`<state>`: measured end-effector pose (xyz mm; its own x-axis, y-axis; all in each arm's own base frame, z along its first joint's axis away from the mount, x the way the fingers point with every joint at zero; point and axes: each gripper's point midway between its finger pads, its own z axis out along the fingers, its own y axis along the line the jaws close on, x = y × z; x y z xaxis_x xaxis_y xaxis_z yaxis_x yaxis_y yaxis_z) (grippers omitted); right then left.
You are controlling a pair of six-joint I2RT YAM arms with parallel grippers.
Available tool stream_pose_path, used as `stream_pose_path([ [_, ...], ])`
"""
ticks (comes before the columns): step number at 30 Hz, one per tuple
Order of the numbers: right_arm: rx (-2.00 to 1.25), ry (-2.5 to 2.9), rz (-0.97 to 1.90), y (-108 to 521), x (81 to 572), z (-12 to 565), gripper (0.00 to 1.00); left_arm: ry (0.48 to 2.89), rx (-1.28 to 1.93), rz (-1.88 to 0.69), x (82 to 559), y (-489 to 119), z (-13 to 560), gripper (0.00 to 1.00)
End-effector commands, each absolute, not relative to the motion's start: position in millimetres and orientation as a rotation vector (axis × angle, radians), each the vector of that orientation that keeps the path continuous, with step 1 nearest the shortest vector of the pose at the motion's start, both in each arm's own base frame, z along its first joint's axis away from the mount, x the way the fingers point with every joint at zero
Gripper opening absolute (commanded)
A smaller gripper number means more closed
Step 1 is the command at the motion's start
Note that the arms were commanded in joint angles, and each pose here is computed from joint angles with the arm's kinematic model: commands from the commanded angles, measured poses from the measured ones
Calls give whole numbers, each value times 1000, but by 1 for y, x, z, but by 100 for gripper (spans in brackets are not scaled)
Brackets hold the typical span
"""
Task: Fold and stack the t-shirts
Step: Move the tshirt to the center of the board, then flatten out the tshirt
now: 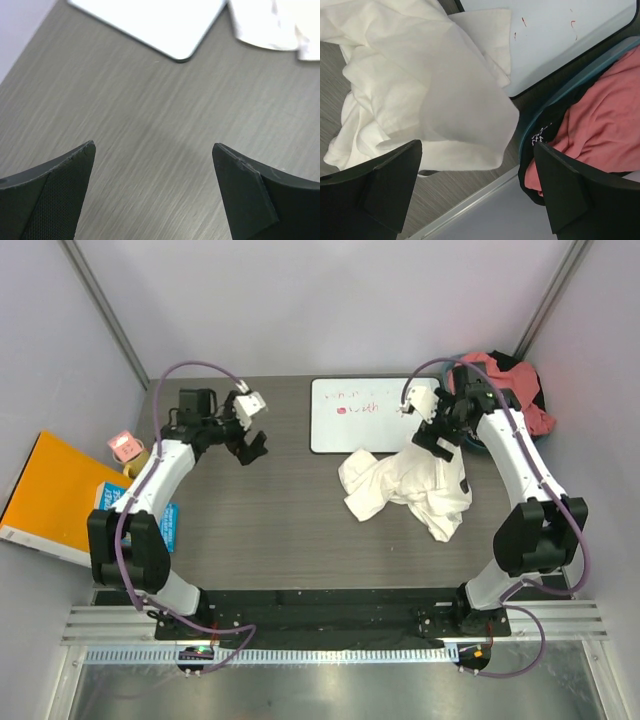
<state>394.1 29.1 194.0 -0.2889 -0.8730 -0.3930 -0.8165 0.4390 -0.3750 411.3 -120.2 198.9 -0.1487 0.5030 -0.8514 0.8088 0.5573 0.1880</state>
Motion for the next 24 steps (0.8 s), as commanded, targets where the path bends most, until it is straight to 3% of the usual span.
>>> stream_pose_path([
  [1, -1373, 2098, -173, 30, 401, 231, 99, 1709, 1347, -506, 389, -173, 178, 100],
  [7, -1183, 2183, -369, -4, 425, 230, 98, 1625, 1501, -642, 385, -248, 163, 100],
  [15, -1055, 2159, -419, -14, 428, 243, 98, 1654, 1613, -829, 369, -322, 130, 100],
  [24, -1009, 2160, -402, -14, 446, 234, 98, 1441, 1894, -669, 312, -355, 83, 100],
])
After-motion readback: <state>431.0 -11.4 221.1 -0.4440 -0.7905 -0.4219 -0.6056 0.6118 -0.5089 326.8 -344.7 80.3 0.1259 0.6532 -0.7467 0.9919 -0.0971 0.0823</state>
